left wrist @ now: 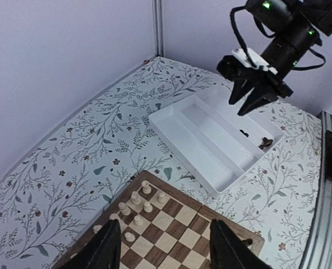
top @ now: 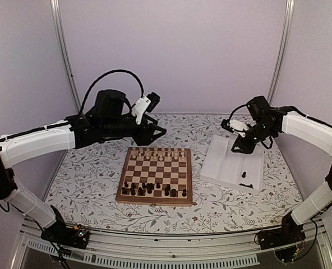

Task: Set up the chess pieces on the board
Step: Pick up the chess piece from the storage box.

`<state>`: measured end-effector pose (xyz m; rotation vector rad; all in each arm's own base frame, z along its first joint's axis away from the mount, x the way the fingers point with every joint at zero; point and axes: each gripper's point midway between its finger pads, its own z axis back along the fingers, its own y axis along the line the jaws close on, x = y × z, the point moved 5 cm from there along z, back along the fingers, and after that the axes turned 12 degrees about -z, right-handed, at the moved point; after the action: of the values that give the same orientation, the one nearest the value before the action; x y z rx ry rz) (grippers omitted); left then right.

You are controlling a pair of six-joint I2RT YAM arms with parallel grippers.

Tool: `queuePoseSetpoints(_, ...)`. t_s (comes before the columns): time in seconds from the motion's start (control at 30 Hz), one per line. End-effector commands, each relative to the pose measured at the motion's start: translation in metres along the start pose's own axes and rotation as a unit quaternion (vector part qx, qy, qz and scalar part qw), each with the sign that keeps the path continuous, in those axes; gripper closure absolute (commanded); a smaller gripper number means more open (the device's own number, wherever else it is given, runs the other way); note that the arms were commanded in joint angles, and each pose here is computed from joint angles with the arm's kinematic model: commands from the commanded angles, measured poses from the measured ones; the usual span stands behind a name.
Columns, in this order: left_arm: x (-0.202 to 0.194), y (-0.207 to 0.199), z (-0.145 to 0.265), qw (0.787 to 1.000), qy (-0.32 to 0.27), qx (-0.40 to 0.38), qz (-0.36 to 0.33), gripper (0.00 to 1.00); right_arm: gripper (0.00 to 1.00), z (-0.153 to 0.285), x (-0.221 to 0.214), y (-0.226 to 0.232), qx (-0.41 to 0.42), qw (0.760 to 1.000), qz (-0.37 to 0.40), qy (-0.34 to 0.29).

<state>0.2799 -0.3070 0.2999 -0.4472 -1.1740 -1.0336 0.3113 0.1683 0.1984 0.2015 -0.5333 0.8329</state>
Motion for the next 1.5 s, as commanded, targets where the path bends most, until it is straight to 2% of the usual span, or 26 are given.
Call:
queuePoseSetpoints(0.0, 0.007, -0.028, -0.037, 0.999, 0.009, -0.047, 0.024, 0.44, 0.71, 0.010, -0.036, -0.033, -0.008, 0.997, -0.072, -0.002)
queuePoseSetpoints(0.17, 0.012, -0.039, -0.078, 0.997, 0.046, -0.057, 0.029, 0.45, 0.70, -0.021, -0.083, -0.029, 0.000, 0.989, -0.130, 0.071)
queuePoseSetpoints(0.33, 0.021, -0.035, -0.095, 0.997, 0.061, -0.051, 0.024, 0.44, 0.70, -0.044, -0.113, -0.030, -0.022, 0.980, -0.152, 0.127)
queuePoseSetpoints(0.6, 0.016, -0.021, -0.101, 0.997, 0.082, -0.008, 0.009, 0.43, 0.66, -0.055, -0.121, -0.030, -0.019, 0.974, -0.168, 0.149)
queuePoseSetpoints(1.13, 0.004, -0.027, -0.111, 0.995, 0.095, -0.022, 0.020, 0.43, 0.66, -0.080, -0.121, -0.046, -0.045, 0.970, -0.181, 0.158)
queuePoseSetpoints(1.47, 0.004, -0.029, -0.109, 0.995, 0.093, -0.032, 0.030, 0.43, 0.66, -0.072, -0.135, -0.064, -0.085, 0.962, -0.200, 0.165)
